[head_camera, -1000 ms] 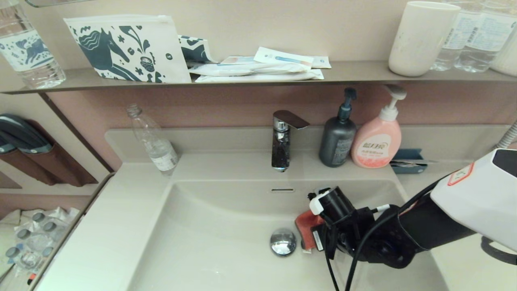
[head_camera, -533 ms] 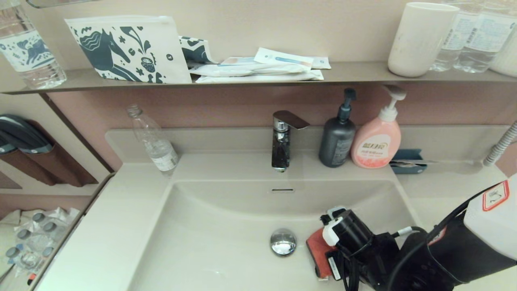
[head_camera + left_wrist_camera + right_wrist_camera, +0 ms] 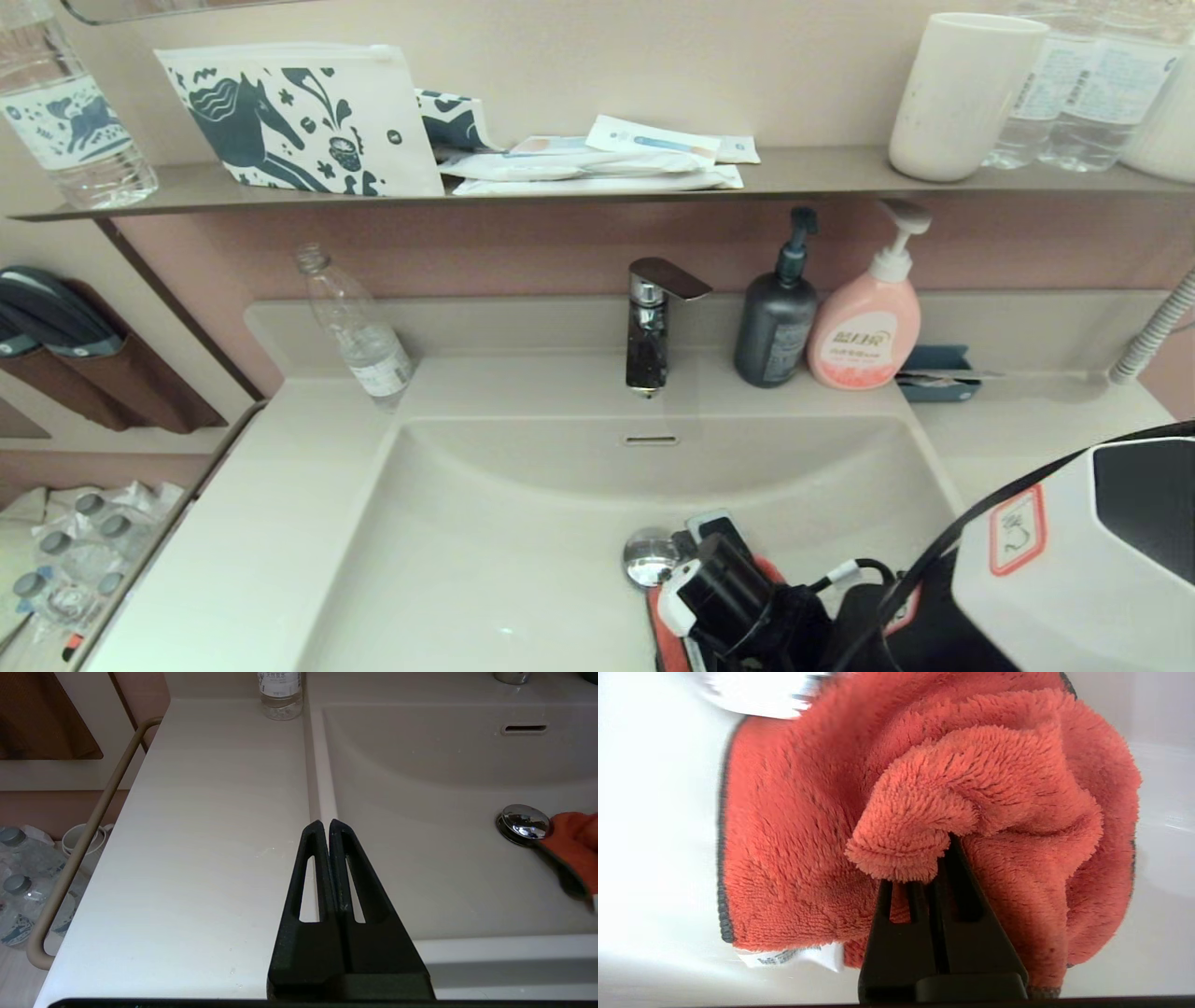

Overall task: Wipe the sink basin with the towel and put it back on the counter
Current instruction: Wipe the sink

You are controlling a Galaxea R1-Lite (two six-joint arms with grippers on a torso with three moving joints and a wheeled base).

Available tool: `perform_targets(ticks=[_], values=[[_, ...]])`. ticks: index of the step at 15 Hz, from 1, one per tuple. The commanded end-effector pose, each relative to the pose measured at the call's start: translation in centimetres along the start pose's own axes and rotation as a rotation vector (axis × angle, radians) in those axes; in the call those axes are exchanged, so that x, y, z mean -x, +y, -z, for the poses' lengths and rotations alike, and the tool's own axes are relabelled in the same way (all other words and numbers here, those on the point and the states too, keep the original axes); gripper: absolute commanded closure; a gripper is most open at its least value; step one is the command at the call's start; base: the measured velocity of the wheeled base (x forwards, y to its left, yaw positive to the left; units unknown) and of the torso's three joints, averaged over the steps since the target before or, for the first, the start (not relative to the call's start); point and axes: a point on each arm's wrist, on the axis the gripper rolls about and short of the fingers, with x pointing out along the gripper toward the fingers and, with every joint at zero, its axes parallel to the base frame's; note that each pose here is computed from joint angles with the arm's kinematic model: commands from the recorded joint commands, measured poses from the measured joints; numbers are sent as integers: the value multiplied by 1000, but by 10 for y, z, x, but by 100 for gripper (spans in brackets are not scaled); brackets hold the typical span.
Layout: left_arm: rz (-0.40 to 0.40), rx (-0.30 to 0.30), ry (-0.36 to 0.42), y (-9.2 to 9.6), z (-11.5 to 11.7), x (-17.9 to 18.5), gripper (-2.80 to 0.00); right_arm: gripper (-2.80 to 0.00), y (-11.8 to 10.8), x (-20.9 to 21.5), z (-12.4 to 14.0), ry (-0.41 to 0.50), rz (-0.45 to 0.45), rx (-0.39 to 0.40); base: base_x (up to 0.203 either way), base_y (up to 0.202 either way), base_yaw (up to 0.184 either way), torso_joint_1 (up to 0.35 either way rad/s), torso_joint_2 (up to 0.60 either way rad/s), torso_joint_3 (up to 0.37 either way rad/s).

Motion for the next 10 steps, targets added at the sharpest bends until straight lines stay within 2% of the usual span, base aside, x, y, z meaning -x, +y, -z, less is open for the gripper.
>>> perform_targets(ticks=[1, 3, 7, 10], values=[[1, 0, 0, 0, 0, 0, 0, 0, 28, -15, -1, -10, -38, 28, 0, 0, 0, 0, 0, 0], [1, 0, 0, 0, 0, 0, 0, 0, 44, -13, -21, -66, -83, 10, 0, 0, 0, 0, 0, 0], [1, 0, 0, 0, 0, 0, 0, 0, 64, -4, -56, -122, -166, -17, 0, 0, 0, 0, 0, 0], [-1, 0, 0, 0, 0, 0, 0, 0, 76, -15, -70, -155, -181, -32, 0, 0, 0, 0, 0, 0]])
